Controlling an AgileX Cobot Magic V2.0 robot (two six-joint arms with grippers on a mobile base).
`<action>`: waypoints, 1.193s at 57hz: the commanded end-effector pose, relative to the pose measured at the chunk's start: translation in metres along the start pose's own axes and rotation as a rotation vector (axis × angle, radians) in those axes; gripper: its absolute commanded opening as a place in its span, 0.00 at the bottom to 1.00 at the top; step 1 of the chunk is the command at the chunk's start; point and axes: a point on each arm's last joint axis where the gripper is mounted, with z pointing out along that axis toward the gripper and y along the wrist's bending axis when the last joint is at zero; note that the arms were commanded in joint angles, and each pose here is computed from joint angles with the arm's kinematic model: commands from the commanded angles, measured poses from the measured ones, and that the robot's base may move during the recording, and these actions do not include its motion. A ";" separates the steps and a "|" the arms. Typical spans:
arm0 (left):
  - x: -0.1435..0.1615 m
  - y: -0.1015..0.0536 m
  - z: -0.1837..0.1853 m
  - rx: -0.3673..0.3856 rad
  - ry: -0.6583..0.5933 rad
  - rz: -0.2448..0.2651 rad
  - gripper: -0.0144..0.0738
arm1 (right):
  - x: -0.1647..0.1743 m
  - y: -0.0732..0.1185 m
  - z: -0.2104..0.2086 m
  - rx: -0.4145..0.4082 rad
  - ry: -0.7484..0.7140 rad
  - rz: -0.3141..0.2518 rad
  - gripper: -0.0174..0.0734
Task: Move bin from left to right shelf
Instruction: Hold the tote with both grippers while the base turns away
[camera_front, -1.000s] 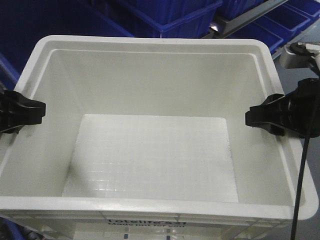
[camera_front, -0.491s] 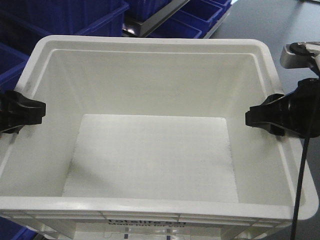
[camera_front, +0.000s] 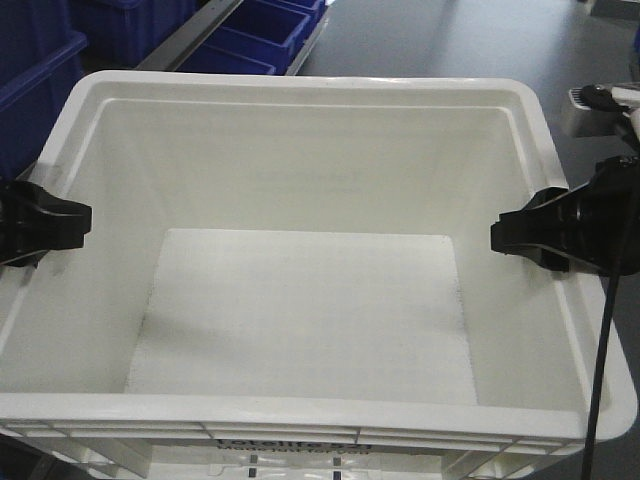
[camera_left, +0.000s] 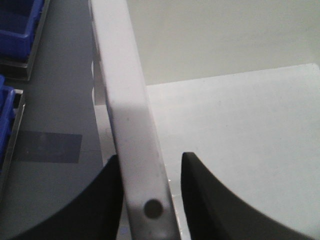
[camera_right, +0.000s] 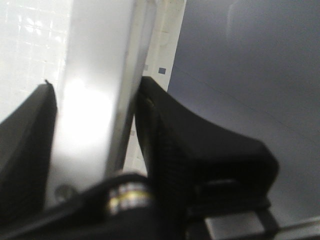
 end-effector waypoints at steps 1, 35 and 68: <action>-0.018 -0.010 -0.018 0.050 -0.170 0.017 0.16 | -0.016 0.008 -0.019 -0.028 -0.166 -0.039 0.19; -0.018 -0.010 -0.018 0.050 -0.170 0.017 0.16 | -0.016 0.008 -0.019 -0.028 -0.166 -0.039 0.19; -0.018 -0.010 -0.018 0.050 -0.170 0.017 0.16 | -0.016 0.008 -0.019 -0.028 -0.166 -0.039 0.19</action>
